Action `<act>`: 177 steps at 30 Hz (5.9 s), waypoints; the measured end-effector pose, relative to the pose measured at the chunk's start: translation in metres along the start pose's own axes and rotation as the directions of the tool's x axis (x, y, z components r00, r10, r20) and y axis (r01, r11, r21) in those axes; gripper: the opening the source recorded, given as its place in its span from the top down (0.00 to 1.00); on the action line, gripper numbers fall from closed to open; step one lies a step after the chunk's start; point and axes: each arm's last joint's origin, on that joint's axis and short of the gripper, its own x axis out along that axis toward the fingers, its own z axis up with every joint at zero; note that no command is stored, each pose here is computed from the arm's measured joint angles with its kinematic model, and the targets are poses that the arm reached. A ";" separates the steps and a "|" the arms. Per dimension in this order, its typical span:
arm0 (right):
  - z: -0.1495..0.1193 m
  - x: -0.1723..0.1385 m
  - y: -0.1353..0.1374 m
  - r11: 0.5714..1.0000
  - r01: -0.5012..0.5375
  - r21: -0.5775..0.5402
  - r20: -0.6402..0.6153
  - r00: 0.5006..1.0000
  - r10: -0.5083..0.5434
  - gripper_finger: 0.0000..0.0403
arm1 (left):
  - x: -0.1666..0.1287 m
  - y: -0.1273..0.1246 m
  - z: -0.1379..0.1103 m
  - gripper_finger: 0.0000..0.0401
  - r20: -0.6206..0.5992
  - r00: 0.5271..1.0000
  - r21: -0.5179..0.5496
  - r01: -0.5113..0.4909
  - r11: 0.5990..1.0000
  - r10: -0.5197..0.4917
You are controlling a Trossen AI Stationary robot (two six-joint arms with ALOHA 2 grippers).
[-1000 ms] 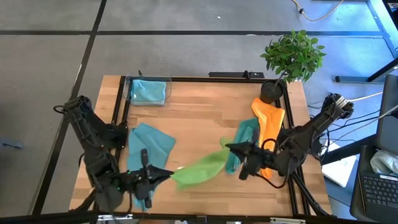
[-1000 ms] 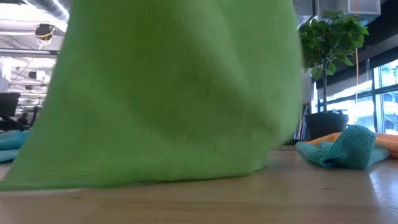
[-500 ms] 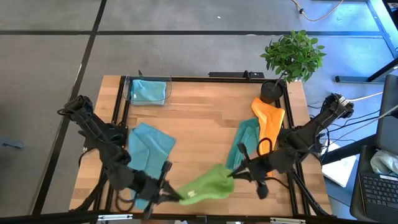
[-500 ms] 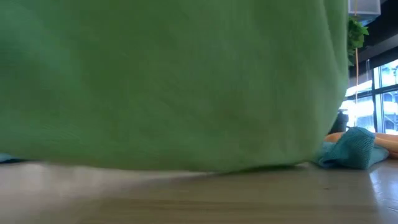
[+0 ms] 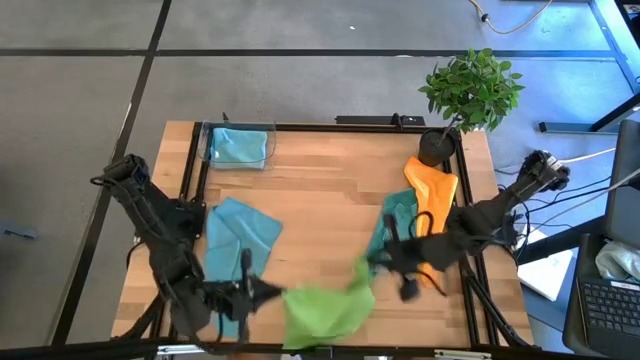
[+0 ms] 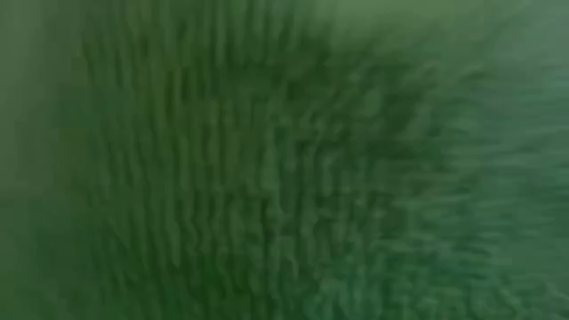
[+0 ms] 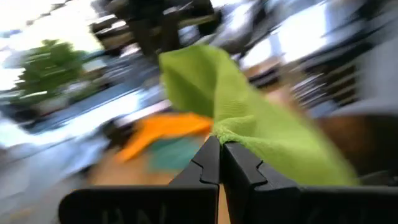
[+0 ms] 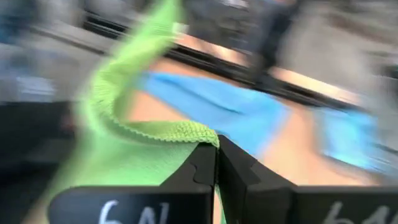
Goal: Fold microfiber towels
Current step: Fold the green microfiber cloth
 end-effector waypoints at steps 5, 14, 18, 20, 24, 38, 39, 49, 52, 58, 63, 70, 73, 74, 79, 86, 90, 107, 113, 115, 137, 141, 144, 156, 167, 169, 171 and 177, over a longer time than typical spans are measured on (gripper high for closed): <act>-0.026 0.026 -0.040 0.956 0.280 -0.085 -0.093 0.953 -0.287 0.97 | -0.011 0.020 -0.023 1.00 -0.082 0.956 0.109 -0.274 0.956 0.283; -0.089 0.061 -0.108 0.915 0.390 -0.100 -0.196 0.894 -0.403 0.97 | -0.009 0.070 -0.067 1.00 -0.298 0.858 0.131 -0.397 0.908 0.418; -0.121 0.071 -0.125 0.921 0.386 -0.055 -0.210 0.897 -0.388 0.97 | 0.002 0.075 -0.097 1.00 -0.388 0.802 0.185 -0.415 0.891 0.454; -0.131 0.073 -0.132 0.915 0.398 -0.061 -0.194 0.895 -0.402 0.97 | 0.005 0.075 -0.110 1.00 -0.404 0.785 0.203 -0.423 0.883 0.469; -0.140 0.073 -0.137 0.888 0.435 -0.151 -0.160 0.875 -0.456 0.97 | 0.009 0.077 -0.128 1.00 -0.415 0.760 0.245 -0.436 0.866 0.500; -0.041 0.026 -0.071 0.979 -0.025 -0.204 -0.081 0.997 0.009 0.97 | -0.027 0.049 -0.042 1.00 -0.303 0.930 -0.011 -0.221 0.975 0.208; -0.033 0.021 -0.065 0.976 -0.077 -0.204 -0.073 0.995 0.064 0.97 | -0.032 0.046 -0.033 1.00 -0.277 0.945 -0.029 -0.191 0.981 0.175; 0.035 -0.032 -0.023 0.951 -0.210 -0.229 0.155 0.956 0.248 0.97 | -0.060 0.025 0.036 1.00 0.006 1.000 -0.053 0.022 0.998 -0.021; 0.045 -0.042 -0.021 0.965 -0.162 -0.208 0.194 0.960 0.203 0.97 | -0.061 0.025 0.036 1.00 0.008 1.000 -0.036 0.013 0.999 -0.012; 0.023 -0.023 -0.032 0.990 0.030 -0.135 0.055 0.998 -0.023 0.97 | -0.056 0.036 0.011 1.00 -0.084 0.988 0.074 -0.125 0.989 0.131; -0.024 0.022 -0.055 0.983 0.150 -0.104 -0.065 0.985 -0.157 0.97 | -0.043 0.054 -0.031 1.00 -0.224 0.939 0.099 -0.243 0.965 0.260; -0.095 0.060 -0.107 0.938 0.334 -0.091 -0.115 0.932 -0.343 0.97 | -0.022 0.068 -0.094 1.00 -0.427 0.816 0.162 -0.355 0.921 0.390; -0.120 0.066 -0.124 0.937 0.342 -0.070 -0.124 0.929 -0.349 0.97 | -0.016 0.072 -0.116 1.00 -0.461 0.772 0.219 -0.379 0.899 0.438; -0.126 0.069 -0.128 0.940 0.336 -0.056 -0.113 0.933 -0.341 0.97 | -0.014 0.074 -0.121 1.00 -0.466 0.760 0.238 -0.385 0.892 0.453; -0.148 0.077 -0.144 0.970 0.240 -0.040 -0.078 0.967 -0.243 0.97 | -0.006 0.083 -0.141 1.00 -0.490 0.704 0.308 -0.413 0.857 0.515; -0.164 0.089 -0.150 0.966 0.228 -0.118 -0.145 0.959 -0.244 0.97 | -0.001 0.087 -0.145 1.00 -0.490 0.685 0.317 -0.436 0.843 0.539; -0.162 0.086 -0.149 0.961 0.247 -0.127 -0.158 0.951 -0.265 0.97 | -0.004 0.081 -0.142 1.00 -0.482 0.711 0.291 -0.421 0.859 0.512; -0.173 0.077 -0.093 0.996 -0.080 -0.042 -0.327 0.943 0.062 0.97 | 0.009 0.025 -0.144 1.00 -0.438 0.878 0.020 -0.204 0.979 0.192; -0.191 0.082 -0.085 0.995 -0.092 -0.031 -0.330 0.941 0.077 0.97 | 0.015 0.008 -0.175 1.00 -0.465 0.874 0.012 -0.153 0.988 0.141; -0.198 0.082 -0.083 0.996 -0.087 -0.009 -0.340 0.937 0.079 0.97 | 0.016 0.005 -0.181 1.00 -0.467 0.873 0.018 -0.147 0.989 0.138; -0.200 0.080 -0.065 0.973 -0.217 0.079 -0.299 0.926 0.231 0.97 | 0.028 0.001 -0.178 1.00 -0.389 0.909 -0.107 -0.207 0.972 0.151; -0.200 0.080 -0.066 0.977 -0.199 0.072 -0.303 0.929 0.212 0.97 | 0.053 0.012 -0.176 0.98 -0.443 0.894 -0.161 -0.148 0.976 0.063; -0.200 0.080 -0.066 0.977 -0.199 0.072 -0.303 0.929 0.211 0.97 | 0.073 0.022 -0.174 0.94 -0.457 0.888 -0.204 -0.043 0.978 -0.056; -0.200 0.081 -0.066 0.977 -0.199 0.070 -0.302 0.930 0.211 0.97 | 0.127 0.090 -0.192 0.65 -0.436 0.707 -0.600 0.232 0.765 -0.557; -0.200 0.080 -0.066 0.977 -0.207 0.047 -0.301 0.930 0.211 0.97 | 0.135 0.112 -0.200 0.62 -0.465 0.719 -0.602 0.172 0.780 -0.517; -0.202 0.080 -0.065 0.977 -0.211 0.039 -0.305 0.928 0.212 0.97 | 0.136 0.109 -0.202 0.62 -0.462 0.719 -0.604 0.174 0.778 -0.520; -0.202 0.080 -0.065 0.977 -0.211 0.040 -0.308 0.927 0.213 0.97 | 0.138 0.106 -0.207 0.62 -0.485 0.704 -0.600 0.165 0.783 -0.519; -0.202 0.080 -0.065 0.977 -0.209 0.046 -0.307 0.927 0.213 0.97 | 0.150 0.098 -0.220 0.62 -0.541 0.673 -0.577 0.141 0.805 -0.505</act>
